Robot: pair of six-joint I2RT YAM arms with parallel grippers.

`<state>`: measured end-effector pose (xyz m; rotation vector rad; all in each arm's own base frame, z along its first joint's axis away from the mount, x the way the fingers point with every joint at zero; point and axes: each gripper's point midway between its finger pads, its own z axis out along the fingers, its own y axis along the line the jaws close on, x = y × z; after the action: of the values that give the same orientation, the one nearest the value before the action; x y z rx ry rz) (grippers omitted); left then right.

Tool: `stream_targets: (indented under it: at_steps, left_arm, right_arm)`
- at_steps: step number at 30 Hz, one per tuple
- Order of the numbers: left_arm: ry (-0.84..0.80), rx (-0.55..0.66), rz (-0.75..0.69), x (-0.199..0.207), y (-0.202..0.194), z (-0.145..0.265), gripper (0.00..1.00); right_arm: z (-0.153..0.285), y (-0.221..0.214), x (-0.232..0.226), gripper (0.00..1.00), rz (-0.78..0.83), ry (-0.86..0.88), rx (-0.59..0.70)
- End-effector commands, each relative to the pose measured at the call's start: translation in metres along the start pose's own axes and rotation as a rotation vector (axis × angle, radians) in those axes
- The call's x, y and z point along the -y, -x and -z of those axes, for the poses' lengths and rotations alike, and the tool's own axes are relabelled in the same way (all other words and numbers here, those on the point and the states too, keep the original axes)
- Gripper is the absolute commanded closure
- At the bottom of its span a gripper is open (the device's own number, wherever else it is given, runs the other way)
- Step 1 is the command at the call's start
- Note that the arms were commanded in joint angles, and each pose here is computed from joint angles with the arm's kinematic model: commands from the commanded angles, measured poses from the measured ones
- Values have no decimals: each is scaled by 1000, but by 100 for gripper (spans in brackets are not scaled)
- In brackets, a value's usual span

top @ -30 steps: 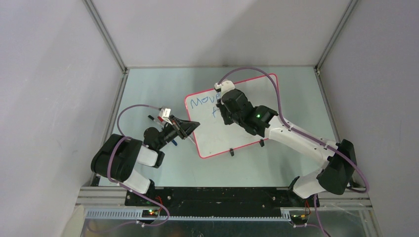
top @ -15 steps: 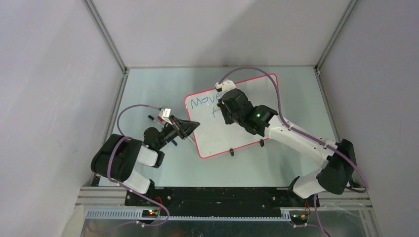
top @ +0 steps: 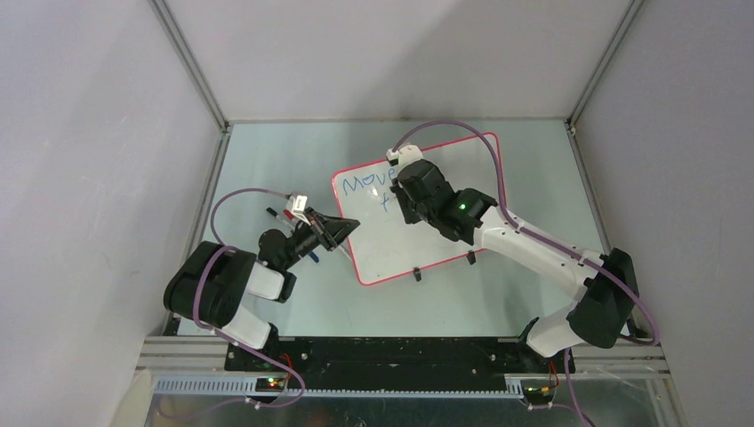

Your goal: Write a sentence on the whiteboard

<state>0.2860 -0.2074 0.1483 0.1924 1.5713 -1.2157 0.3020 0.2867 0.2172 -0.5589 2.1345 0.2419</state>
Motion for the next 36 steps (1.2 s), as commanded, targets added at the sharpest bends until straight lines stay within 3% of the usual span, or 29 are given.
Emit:
stream_targets:
  at_steps: [1, 25, 36]
  left_arm:
    - [-31, 48, -84, 7, 15, -6, 85]
    - [-30, 49, -84, 6, 16, -7, 85]
    - [-31, 46, -82, 6, 15, -6, 85]
  right_arm:
    - [0, 16, -4, 100, -9, 16, 35]
    - [4, -4, -6, 100, 30, 44, -47]
    - [4, 6, 8, 100, 4, -9, -15]
